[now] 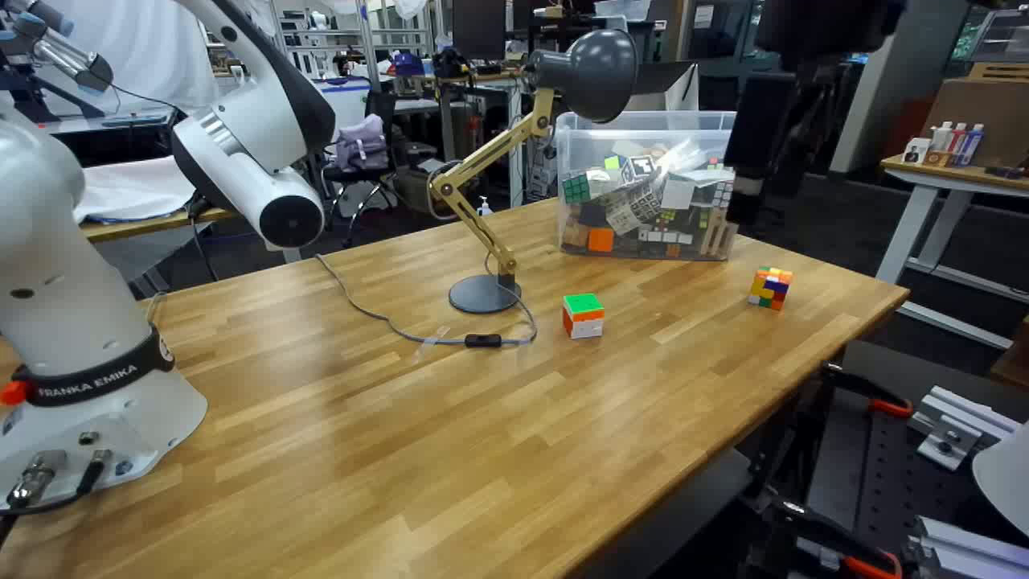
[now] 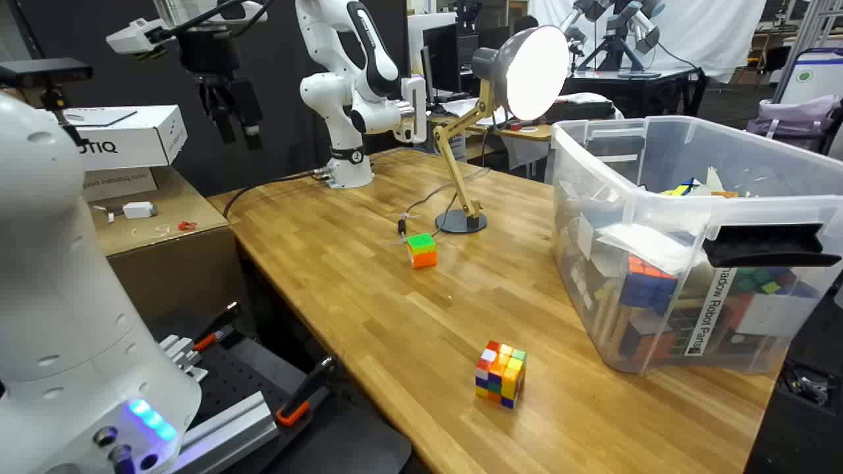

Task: Pick up the Rubik's cube on the left and put it in the clear container on the right

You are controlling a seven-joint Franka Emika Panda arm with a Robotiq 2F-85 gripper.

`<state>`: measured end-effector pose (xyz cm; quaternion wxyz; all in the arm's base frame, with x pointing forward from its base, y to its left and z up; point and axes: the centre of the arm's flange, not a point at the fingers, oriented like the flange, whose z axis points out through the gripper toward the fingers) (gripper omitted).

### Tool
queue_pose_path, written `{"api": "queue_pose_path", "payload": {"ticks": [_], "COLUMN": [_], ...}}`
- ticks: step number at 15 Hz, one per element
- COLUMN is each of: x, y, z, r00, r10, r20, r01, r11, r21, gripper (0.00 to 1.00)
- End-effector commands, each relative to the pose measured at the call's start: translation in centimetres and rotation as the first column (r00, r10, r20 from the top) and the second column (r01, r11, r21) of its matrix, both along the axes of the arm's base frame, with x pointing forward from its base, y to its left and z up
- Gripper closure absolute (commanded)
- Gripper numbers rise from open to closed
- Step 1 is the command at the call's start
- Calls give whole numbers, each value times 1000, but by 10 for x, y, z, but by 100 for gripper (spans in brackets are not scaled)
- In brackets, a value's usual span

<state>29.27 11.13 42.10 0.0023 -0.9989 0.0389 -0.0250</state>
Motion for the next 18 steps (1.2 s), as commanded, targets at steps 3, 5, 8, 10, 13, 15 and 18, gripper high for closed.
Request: {"api": "queue_pose_path", "payload": {"ticks": [3,5,8,10,13,15,18], "x": [0,0,0,0,0,0,5], "y": [0,0,0,0,0,0,0], "z": [0,0,0,0,0,0,-2], "r00": [1000,1000,1000,1000,1000,1000,1000], "r10": [0,0,0,0,0,0,5], "r20": [0,0,0,0,0,0,-12], "r01": [0,0,0,0,0,0,-5], "r11": [1000,1000,1000,1000,1000,1000,1000], "r21": [0,0,0,0,0,0,12], "gripper": [0,0,0,0,0,0,0]}}
